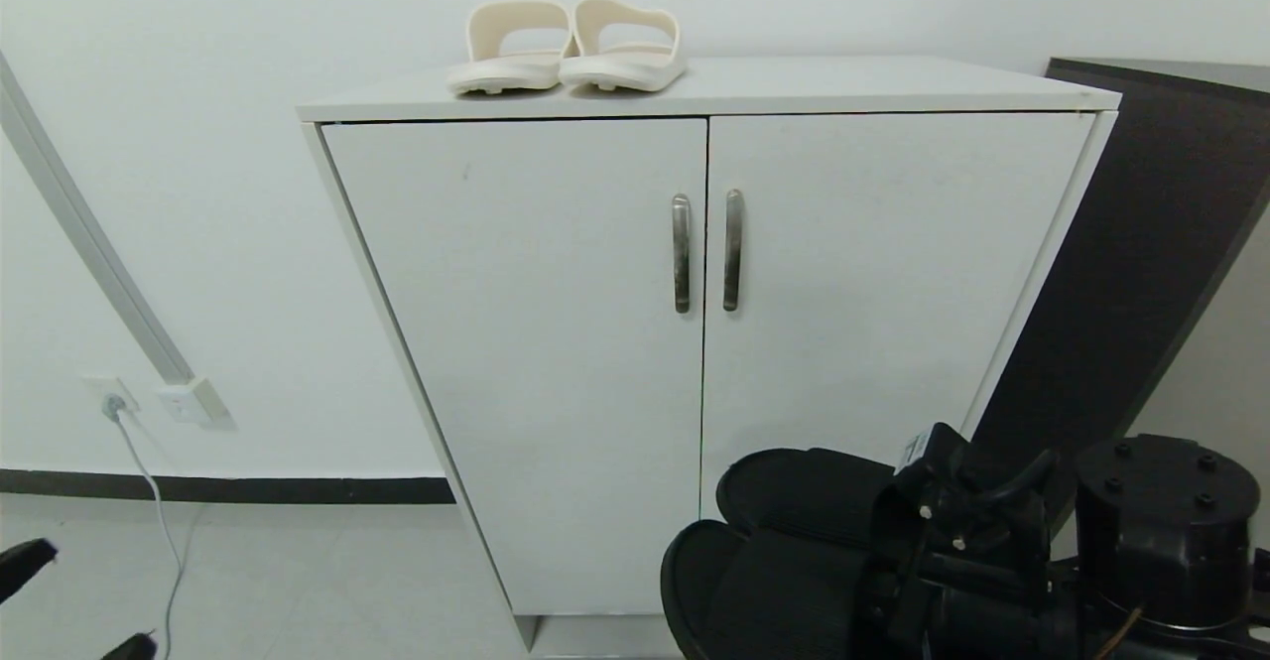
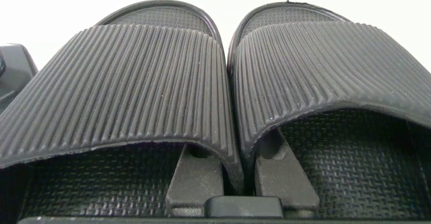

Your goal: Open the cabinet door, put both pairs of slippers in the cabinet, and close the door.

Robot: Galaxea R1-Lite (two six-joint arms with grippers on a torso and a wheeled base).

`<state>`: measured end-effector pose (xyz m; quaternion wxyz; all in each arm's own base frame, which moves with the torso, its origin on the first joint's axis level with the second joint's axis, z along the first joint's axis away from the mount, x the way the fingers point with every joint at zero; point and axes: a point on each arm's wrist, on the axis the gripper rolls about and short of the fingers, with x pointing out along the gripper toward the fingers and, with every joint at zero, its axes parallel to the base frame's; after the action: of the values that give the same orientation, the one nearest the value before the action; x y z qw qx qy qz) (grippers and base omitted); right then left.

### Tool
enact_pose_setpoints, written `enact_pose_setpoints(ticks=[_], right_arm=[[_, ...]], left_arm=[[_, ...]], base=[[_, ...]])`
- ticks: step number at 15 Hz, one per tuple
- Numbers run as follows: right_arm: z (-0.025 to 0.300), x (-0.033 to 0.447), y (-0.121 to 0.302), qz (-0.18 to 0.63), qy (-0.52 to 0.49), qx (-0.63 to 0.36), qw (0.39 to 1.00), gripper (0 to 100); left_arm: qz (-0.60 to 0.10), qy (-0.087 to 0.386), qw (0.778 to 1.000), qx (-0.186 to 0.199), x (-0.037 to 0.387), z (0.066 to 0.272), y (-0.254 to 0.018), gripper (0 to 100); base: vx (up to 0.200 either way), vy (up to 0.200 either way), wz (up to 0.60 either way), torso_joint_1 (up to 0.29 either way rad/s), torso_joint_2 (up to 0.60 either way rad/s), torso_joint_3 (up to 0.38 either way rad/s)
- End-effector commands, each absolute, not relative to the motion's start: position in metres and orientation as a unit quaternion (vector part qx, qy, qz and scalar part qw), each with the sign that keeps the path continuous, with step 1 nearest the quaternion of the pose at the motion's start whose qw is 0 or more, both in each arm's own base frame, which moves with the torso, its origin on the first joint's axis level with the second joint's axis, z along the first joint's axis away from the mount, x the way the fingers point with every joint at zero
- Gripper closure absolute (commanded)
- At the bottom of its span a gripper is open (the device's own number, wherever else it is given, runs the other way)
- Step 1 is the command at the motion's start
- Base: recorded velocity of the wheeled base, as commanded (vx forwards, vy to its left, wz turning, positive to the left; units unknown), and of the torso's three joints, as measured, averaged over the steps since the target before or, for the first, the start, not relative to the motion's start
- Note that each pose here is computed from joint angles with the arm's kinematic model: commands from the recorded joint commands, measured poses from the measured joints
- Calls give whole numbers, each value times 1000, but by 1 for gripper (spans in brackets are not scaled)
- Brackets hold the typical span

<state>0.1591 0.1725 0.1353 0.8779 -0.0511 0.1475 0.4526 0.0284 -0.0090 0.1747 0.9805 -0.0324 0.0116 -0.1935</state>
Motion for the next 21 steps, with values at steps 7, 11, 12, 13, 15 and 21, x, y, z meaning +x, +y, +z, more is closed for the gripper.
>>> enact_pose_setpoints(ticks=[7,11,12,13,15,21], right_arm=[[128,160,176,455,161,-56,874,100],[127,160,176,454,160,-55,875,100],[125,159,176,455,165,-56,873,100],[122,159,176,456,172,-59,871,100],[119,159,178,457,172,-60,870,100],[115,157,179,462,174,-63,867,100]], left_arm=[[-345,38,937,-37,147,216,-54,0],[-426,24,904,-36,161,237,-93,0],[-441,24,896,-36,167,241,-103,0],[-453,25,890,-39,172,245,-112,0],[-474,26,878,-58,181,255,-129,0],[-530,49,844,-59,203,270,-187,0]], base=[[0,0,0,0,0,0],[0,0,0,0,0,0],[0,0,0,0,0,0],[0,0,0,0,0,0],[0,0,0,0,0,0],[0,0,0,0,0,0]])
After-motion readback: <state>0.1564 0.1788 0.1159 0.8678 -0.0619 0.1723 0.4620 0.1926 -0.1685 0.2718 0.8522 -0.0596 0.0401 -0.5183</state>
